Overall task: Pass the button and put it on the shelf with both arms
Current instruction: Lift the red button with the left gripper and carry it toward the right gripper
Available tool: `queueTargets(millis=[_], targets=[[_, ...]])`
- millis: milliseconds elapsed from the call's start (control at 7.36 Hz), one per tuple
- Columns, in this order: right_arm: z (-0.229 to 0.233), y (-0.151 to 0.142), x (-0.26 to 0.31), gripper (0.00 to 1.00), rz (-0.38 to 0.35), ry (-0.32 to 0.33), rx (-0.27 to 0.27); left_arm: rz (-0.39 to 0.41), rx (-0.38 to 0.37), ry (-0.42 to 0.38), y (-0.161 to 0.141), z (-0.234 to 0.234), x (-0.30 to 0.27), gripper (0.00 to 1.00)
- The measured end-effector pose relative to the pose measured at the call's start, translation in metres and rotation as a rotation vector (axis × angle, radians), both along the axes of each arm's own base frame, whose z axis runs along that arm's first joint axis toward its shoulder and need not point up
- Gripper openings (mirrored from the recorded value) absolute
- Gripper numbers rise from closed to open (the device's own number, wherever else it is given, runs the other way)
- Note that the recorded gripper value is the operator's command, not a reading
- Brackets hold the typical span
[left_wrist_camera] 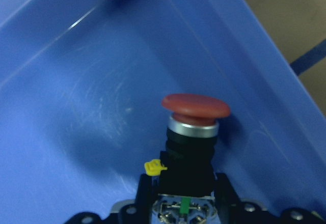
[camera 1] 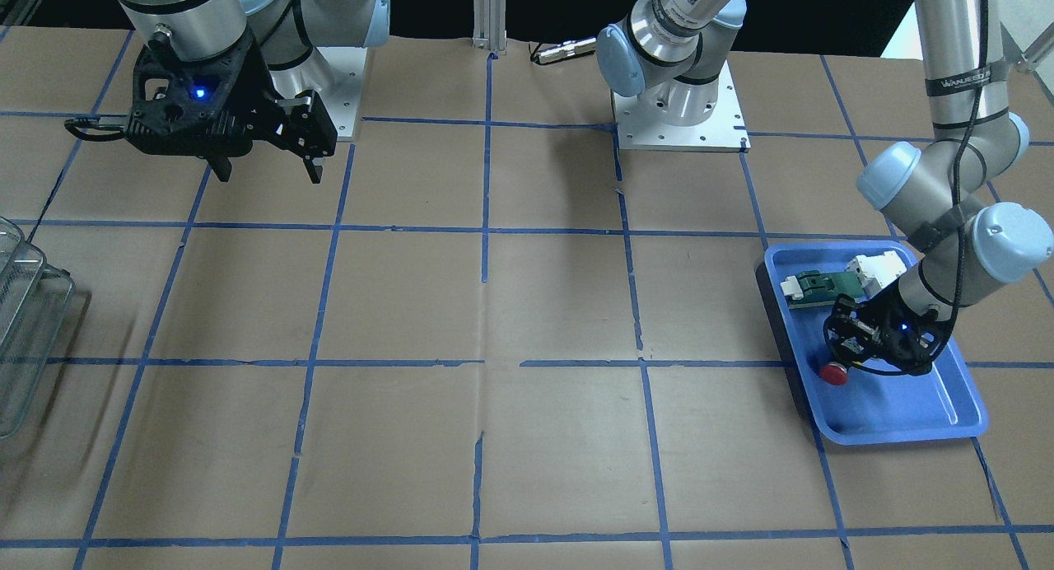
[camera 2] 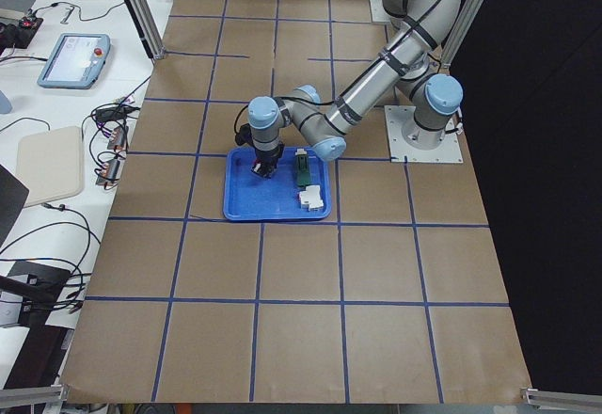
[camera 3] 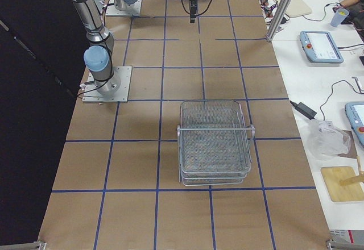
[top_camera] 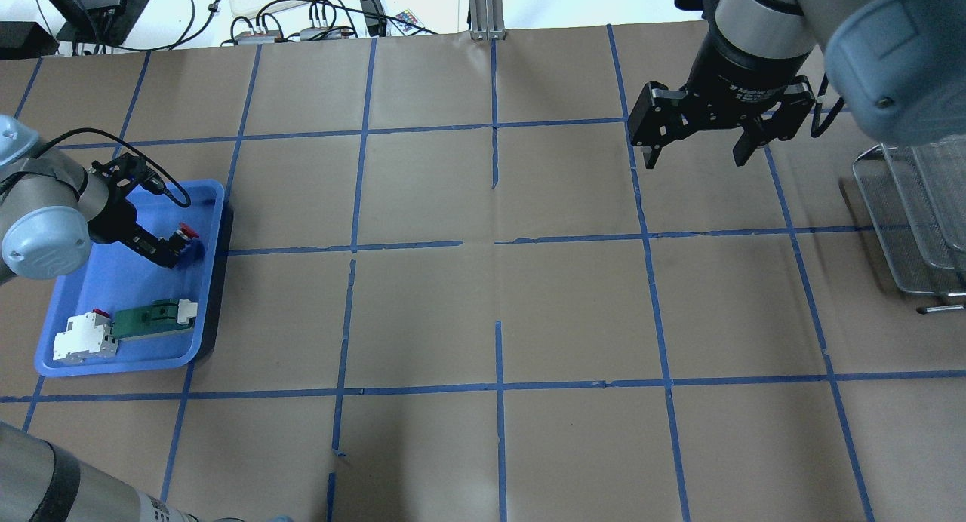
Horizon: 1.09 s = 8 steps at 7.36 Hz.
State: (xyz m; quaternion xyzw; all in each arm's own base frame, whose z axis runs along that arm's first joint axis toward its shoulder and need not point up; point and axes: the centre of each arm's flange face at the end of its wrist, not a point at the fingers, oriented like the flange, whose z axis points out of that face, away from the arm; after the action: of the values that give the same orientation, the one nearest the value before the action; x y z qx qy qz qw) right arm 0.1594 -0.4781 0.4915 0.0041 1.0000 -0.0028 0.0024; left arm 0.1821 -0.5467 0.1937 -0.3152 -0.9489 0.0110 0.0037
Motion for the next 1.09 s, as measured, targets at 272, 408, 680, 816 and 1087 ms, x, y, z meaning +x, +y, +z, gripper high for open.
queueTargets(millis=[272, 408, 680, 816, 1087], targets=[[0.0, 0.0, 0.0, 1.0, 0.004, 0.001, -0.001, -0.152, -0.038, -0.026, -0.026, 0.04, -0.019, 0.0], [0.0, 0.0, 0.0, 1.0, 0.007, 0.0, -0.002, -0.241, -0.024, -0.017, -0.041, 0.07, -0.05, 0.0], [0.001, 0.0, 0.0, 1.0, 0.011, -0.005, -0.003, -0.412, 0.009, 0.014, -0.062, 0.123, -0.138, 0.0], [0.003, 0.0, -0.001, 1.0, 0.023, -0.019, -0.008, -0.489, 0.01, 0.04, -0.064, 0.139, -0.189, 0.0], [0.009, 0.003, 0.0, 1.0, 0.14, -0.059, -0.026, -0.62, -0.008, 0.163, -0.059, 0.15, -0.281, 0.0]])
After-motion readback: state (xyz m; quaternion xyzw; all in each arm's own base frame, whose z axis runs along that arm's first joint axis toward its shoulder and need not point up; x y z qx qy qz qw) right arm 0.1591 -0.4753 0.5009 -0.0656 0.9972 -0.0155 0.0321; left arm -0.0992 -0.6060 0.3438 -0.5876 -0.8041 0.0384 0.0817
